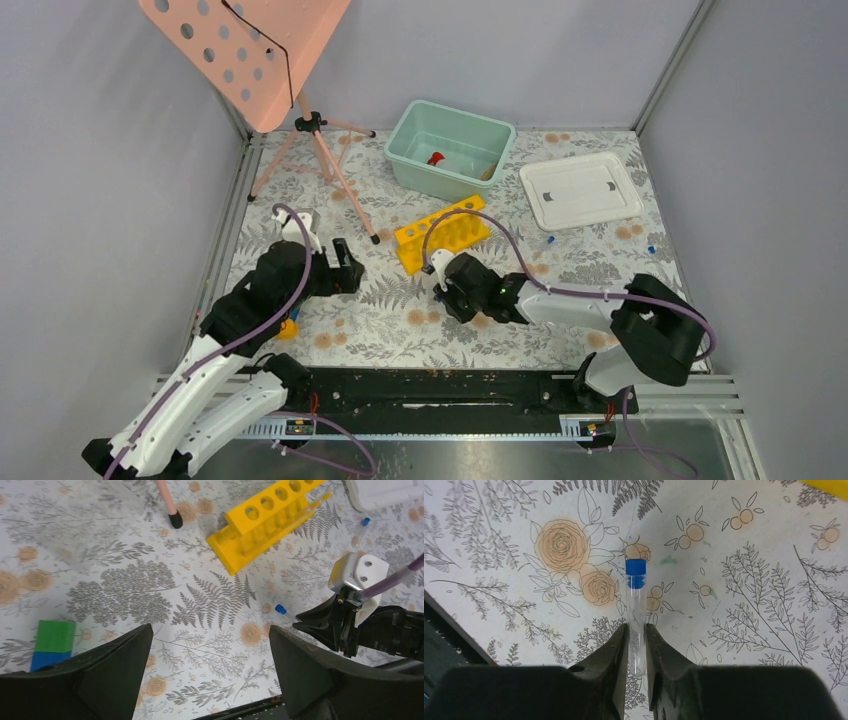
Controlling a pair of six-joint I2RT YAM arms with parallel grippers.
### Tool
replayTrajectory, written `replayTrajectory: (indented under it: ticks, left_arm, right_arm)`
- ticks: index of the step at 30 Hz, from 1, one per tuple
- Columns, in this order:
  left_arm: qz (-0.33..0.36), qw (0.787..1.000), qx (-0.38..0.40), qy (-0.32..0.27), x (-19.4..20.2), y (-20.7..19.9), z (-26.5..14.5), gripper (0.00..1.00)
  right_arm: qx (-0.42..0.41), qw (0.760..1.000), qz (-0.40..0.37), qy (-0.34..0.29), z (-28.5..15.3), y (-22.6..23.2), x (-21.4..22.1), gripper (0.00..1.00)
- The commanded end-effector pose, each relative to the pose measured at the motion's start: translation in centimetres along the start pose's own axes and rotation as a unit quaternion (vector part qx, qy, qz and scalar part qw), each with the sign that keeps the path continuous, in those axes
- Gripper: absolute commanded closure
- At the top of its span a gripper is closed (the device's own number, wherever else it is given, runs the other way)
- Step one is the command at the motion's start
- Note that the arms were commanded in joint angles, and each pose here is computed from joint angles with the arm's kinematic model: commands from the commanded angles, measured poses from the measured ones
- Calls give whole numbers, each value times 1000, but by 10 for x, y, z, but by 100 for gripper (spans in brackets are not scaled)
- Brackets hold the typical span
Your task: Organize the chemistry lab equipment
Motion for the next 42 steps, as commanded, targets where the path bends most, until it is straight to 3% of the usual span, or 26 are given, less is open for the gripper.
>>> replayTrajectory:
  ticks: [1,9,15,23,30,37,42]
  left_arm:
    - [-37,996,77,-6,-14,-29,4,14]
    - [-73,967,238,50,-21,-85,10,27]
    - [-89,937,324,94,-18,-117,22,36]
    - [-79,927,334,152,1,-137,49,38]
    - [-74,926,331,165,7,-145,60,43]
    - [-80,920,342,173,12,-148,61,58]
    - [-82,919,341,180,16,-148,62,60]
  right_arm:
    - [-38,995,6,-93,-21,13,-24,83]
    - [-136,961,-8,-239,-62,32,-38,83]
    - [-169,948,-18,-270,-74,39,-40,83]
    - [-178,936,-16,-302,-87,39,-41,83]
    - [-179,934,-15,-308,-90,39,-42,83]
    - [-175,936,-12,-306,-88,38,-43,83]
    - [-169,936,-10,-307,-87,37,-43,83]
Point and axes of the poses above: each gripper's point midway between its finger pads, its own z axis out along the fingers, its own y axis along the line the jaws close on, x = y × z, the point moved 4 cm from there along -z, back along the fingers, and after that the axes turned 10 degrees about z, right-handed, at the moved point
